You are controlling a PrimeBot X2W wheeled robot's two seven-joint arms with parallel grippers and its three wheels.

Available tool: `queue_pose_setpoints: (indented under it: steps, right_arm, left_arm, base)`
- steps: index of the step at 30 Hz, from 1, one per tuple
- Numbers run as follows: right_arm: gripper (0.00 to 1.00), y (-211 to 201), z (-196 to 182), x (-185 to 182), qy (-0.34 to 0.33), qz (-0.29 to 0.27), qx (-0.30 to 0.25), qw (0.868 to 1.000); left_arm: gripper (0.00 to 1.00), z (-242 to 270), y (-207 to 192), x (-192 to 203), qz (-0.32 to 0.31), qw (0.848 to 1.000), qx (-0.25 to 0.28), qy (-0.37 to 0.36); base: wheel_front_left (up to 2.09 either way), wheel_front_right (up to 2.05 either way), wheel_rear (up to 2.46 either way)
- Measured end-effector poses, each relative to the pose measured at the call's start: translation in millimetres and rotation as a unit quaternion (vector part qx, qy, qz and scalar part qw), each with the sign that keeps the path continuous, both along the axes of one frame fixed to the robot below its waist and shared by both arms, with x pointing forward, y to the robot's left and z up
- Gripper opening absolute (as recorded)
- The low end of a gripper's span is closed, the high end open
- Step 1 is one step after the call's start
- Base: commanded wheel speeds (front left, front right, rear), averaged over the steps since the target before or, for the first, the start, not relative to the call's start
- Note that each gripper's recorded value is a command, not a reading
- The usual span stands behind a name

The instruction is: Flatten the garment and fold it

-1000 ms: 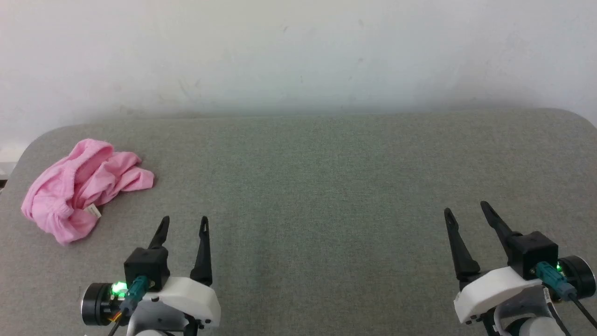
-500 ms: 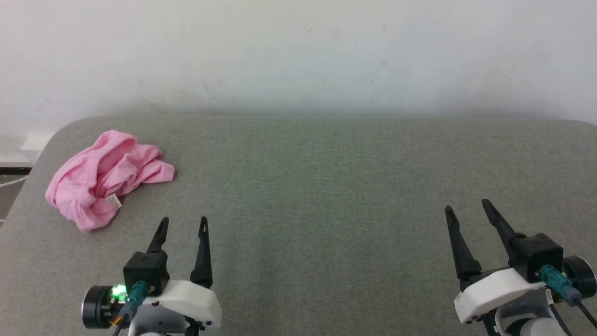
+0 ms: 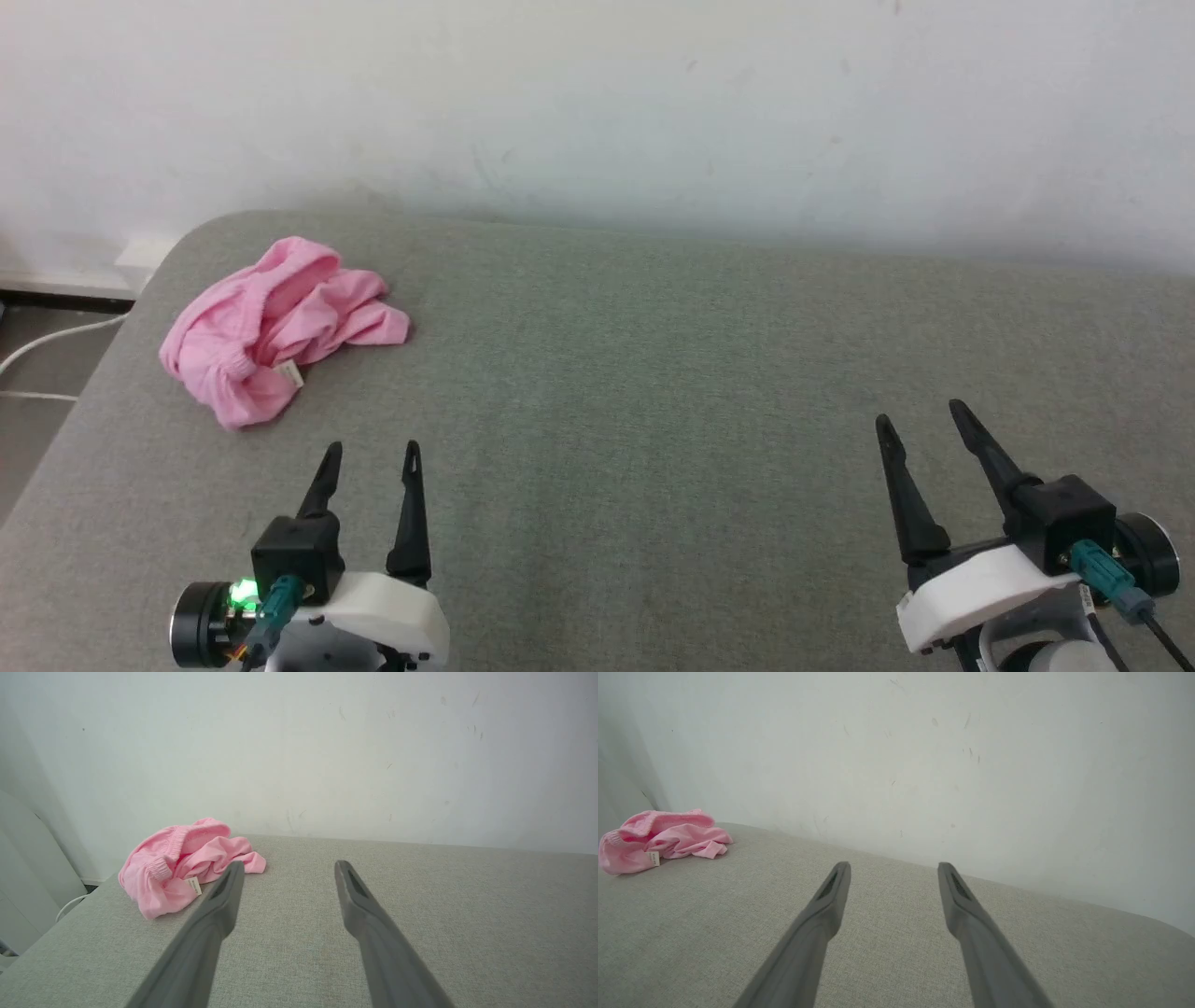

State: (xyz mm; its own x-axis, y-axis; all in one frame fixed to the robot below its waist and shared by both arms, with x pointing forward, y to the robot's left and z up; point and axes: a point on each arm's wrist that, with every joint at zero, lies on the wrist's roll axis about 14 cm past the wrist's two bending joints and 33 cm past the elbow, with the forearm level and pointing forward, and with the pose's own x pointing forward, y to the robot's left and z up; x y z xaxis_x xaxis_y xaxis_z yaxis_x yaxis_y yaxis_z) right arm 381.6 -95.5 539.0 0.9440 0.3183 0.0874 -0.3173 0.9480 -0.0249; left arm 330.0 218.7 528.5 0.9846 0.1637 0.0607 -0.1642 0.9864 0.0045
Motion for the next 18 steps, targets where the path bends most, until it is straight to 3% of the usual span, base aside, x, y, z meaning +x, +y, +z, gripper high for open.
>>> queue_pose_setpoints:
  steps: [18]
  right_arm:
    - [1.0,51,4,2,-0.014,0.075,0.004,0.997]
  left_arm:
    - [1.0,1,31,-34,0.061,0.998,-0.004,-0.015]
  base:
    - [0.0,0.0,0.0]
